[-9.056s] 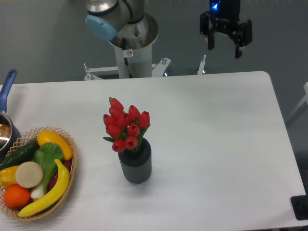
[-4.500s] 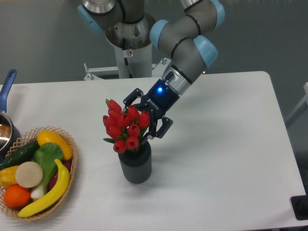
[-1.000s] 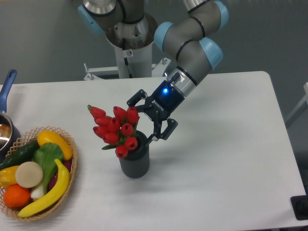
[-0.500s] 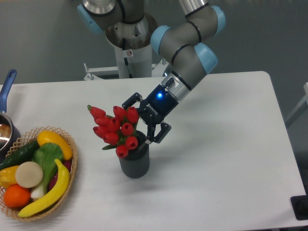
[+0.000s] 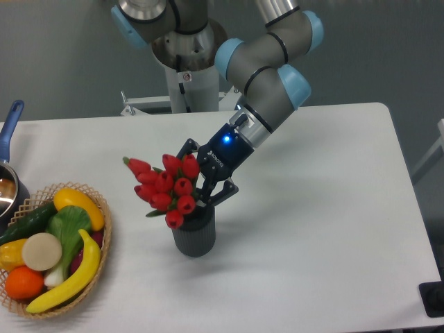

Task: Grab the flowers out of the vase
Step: 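Adjust the gripper around the tulip bunch and close on the stems, then lift the gripped tulip bunch straight up out of the grey vase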

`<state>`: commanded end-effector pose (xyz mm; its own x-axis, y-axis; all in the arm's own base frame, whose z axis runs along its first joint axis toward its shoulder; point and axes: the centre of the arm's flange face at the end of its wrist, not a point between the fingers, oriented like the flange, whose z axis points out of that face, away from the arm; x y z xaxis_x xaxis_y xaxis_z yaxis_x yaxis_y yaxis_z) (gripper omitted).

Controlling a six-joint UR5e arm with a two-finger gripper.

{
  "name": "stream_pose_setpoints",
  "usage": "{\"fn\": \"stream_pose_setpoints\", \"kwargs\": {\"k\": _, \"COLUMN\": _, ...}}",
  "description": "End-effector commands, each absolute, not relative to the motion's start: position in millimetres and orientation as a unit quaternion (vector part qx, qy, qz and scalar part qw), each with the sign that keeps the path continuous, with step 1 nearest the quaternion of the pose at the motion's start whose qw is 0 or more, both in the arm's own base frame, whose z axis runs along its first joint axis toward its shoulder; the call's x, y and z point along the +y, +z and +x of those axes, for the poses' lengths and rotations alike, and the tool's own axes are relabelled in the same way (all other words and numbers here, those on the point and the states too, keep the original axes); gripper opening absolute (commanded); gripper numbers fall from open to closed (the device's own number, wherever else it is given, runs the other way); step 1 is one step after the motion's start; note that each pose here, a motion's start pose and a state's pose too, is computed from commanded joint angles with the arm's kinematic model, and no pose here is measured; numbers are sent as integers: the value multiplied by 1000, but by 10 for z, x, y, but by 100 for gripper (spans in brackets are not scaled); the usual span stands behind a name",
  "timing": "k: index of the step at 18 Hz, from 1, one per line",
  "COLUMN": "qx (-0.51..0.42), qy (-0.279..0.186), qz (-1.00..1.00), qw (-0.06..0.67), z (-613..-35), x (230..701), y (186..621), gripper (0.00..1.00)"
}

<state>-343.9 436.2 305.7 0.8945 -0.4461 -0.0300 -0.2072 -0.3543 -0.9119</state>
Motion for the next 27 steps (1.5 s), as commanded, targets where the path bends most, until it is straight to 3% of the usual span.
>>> {"fn": "stream_pose_setpoints", "kwargs": {"k": 11, "qx": 178, "qy": -120, "qz": -806, "qw": 552, "z": -3433, "x": 4328, "y": 3286, "gripper": 51}}
{"fn": "stream_pose_setpoints", "kwargs": {"k": 27, "qx": 120, "qy": -114, "qz": -798, "qw": 579, "z": -3489, "x": 4253, "y": 4376, "gripper": 51}}
